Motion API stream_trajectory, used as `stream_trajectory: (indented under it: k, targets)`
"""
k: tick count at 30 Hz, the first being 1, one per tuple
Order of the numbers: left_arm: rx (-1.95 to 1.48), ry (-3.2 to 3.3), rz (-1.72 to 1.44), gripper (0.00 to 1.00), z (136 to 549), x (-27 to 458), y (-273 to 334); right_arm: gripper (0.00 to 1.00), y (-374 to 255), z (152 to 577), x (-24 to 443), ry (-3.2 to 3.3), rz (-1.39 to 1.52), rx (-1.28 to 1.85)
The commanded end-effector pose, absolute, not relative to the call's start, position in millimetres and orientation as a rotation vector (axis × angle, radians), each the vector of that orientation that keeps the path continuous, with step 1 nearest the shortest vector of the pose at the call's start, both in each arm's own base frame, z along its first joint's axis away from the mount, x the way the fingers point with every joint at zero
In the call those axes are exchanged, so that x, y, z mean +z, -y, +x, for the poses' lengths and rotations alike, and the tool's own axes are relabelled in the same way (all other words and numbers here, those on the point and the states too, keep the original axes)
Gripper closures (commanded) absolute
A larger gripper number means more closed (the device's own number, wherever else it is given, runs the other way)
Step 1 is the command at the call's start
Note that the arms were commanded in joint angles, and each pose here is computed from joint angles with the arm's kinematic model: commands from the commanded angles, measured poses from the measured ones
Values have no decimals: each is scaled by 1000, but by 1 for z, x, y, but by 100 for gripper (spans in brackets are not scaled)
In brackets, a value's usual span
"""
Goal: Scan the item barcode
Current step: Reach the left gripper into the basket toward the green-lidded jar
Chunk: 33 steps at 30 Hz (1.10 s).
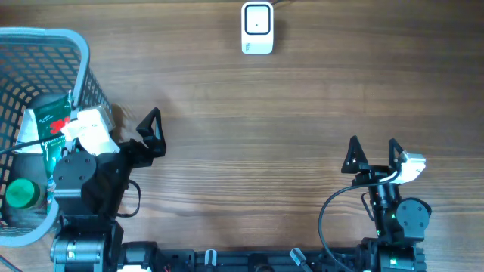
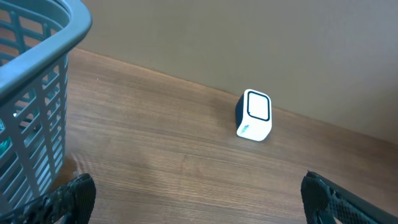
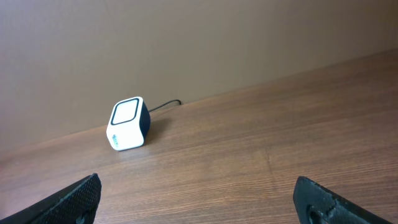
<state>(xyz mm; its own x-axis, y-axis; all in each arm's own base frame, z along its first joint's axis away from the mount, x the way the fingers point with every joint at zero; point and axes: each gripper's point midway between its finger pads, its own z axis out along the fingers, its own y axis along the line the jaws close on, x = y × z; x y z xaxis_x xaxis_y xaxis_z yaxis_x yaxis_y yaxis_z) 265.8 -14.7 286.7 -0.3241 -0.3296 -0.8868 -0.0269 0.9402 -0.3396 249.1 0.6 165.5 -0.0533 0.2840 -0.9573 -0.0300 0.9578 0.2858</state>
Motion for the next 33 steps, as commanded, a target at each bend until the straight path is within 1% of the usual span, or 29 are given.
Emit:
stream_trajectory:
  k: [1,8,13,15,18,23,29,33]
  targets:
    - [-298,-1816,-261,0,264,320,11,0,0,249,166,-1604,206,261]
    - [-146,-1839,-382,0,256,363,-17,0,0,249,166,-1604,206,261]
    - [5,-1841,-501,0,258,418,-44,0,0,249,166,-1604,206,261]
    - [21,-1841,-572,0,262,431,-52,0,0,249,166,-1604,206,261]
    - [71,-1857,-636,0,273,437,-68,0,0,249,166,-1604,206,261]
    - [158,-1895,-733,0,285,419,-99,0,0,249,166,-1604,206,261]
    - [174,-1893,-728,0,287,419,-102,0,0,249,166,-1604,206,261]
    - [271,-1792,-819,0,282,432,-124,0,0,249,166,-1604,206,261]
